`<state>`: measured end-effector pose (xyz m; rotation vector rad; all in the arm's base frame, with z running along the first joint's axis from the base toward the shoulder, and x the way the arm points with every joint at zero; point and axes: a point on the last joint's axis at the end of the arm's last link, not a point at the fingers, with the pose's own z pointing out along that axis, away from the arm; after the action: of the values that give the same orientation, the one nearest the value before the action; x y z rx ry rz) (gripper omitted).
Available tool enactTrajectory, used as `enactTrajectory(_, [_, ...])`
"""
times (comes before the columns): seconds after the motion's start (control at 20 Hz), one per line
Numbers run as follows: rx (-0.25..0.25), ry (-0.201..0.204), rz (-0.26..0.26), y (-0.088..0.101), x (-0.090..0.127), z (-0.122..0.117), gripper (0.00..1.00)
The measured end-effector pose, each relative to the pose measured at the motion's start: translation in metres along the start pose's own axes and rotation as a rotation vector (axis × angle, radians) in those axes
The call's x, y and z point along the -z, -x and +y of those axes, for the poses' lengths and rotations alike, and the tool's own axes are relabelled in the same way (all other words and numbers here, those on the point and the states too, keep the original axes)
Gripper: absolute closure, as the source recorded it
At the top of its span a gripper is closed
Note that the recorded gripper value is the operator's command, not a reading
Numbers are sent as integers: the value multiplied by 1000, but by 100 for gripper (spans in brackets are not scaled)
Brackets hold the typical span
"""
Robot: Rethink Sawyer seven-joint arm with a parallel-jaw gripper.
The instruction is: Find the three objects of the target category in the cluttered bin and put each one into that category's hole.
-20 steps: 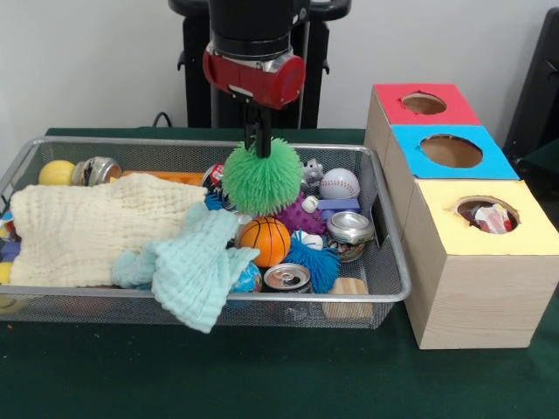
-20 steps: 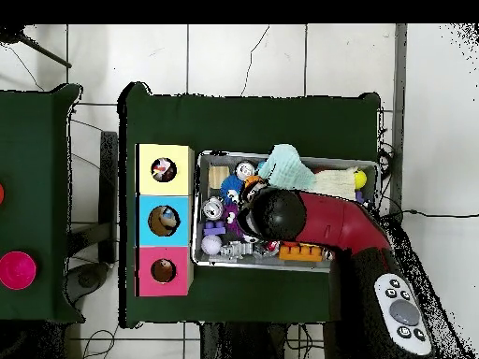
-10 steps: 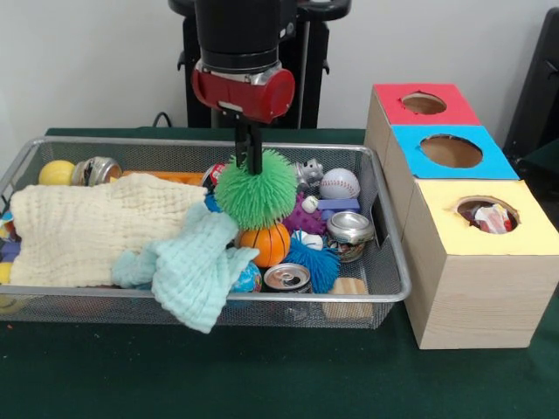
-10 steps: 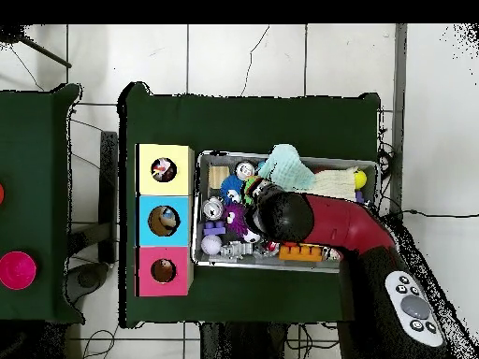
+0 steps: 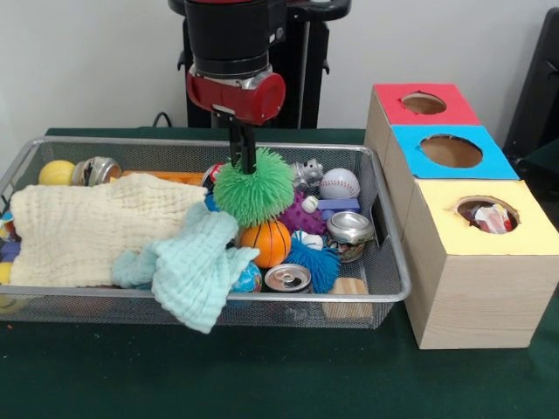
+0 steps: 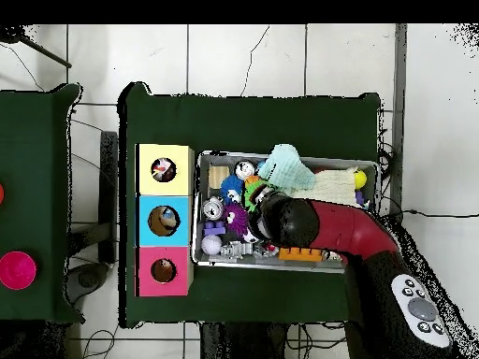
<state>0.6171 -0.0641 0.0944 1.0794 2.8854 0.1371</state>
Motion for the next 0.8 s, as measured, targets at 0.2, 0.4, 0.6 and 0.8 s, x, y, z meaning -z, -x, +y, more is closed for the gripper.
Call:
enactTrajectory(0.2, [8,2,1,-3,0,4,100])
enactTrajectory(0.4, [45,2,0,-16,1,23,100])
enactTrajectory(0.6, [97,4,-8,-36,-1,47,100])
enactTrajectory(0.8, [158,4,-20,-62,-4,74,100])
